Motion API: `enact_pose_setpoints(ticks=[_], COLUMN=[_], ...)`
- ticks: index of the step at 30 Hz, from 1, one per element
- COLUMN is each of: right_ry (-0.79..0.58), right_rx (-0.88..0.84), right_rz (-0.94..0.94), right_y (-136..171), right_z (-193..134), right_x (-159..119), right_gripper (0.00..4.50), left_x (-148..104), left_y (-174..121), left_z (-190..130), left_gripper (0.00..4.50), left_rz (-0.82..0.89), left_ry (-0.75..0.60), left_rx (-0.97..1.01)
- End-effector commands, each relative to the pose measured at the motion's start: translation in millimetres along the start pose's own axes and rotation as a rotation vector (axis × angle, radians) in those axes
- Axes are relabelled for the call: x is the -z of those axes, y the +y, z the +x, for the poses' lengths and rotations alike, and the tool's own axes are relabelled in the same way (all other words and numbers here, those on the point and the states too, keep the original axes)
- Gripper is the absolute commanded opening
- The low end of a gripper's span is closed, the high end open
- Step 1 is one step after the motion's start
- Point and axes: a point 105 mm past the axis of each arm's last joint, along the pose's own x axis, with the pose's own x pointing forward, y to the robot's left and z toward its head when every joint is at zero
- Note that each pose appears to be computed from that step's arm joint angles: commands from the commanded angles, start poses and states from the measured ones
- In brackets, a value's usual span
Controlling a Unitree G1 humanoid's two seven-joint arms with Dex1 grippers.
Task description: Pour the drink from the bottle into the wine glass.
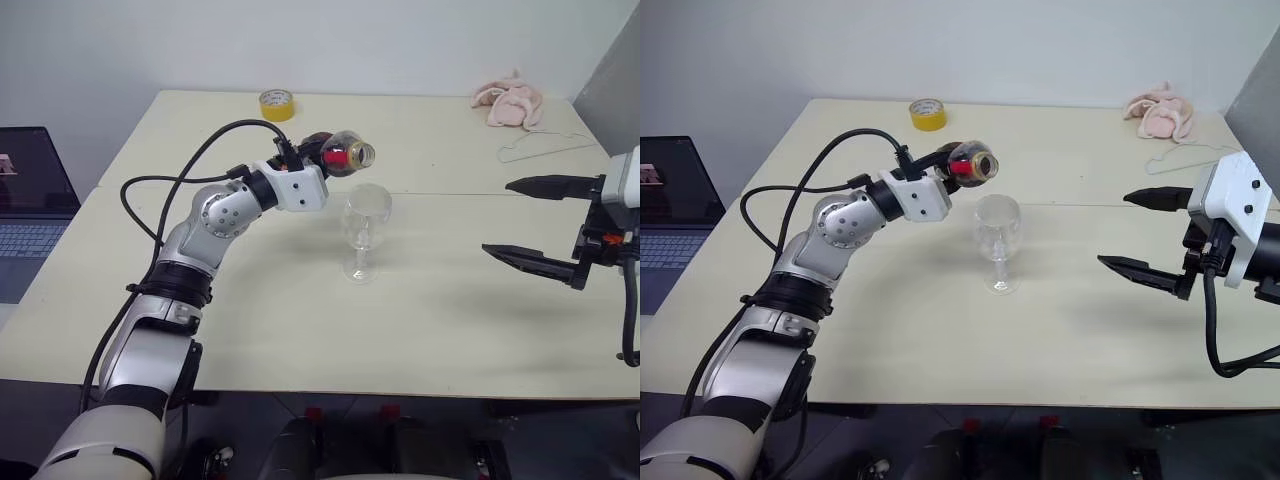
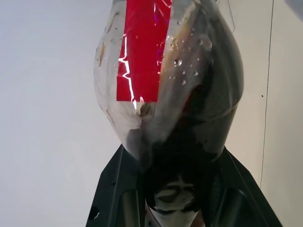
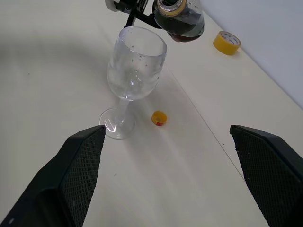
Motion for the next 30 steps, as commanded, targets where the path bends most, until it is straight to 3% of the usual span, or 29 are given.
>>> enact_pose_setpoints(ticks=[1,30], right_ry=[-0.013,-0.019], right_rx=[0.023,0.018], right_rz=[-0.060,-0.053], right_y=[-3.1,-2.1], right_z=[-4.4,-1.3], right_x=[-10.0,-8.8], right_gripper=[4.50,4.50], left_x=[-8.7,-4.6], left_y=[18.4,26.8], left_z=[-0.8,-3.7], left_gripper=[1.10,1.10], left_rz=[0.074,0.262], left_ry=[-0.034,-0.022], left_rx=[-0.060,-0.087])
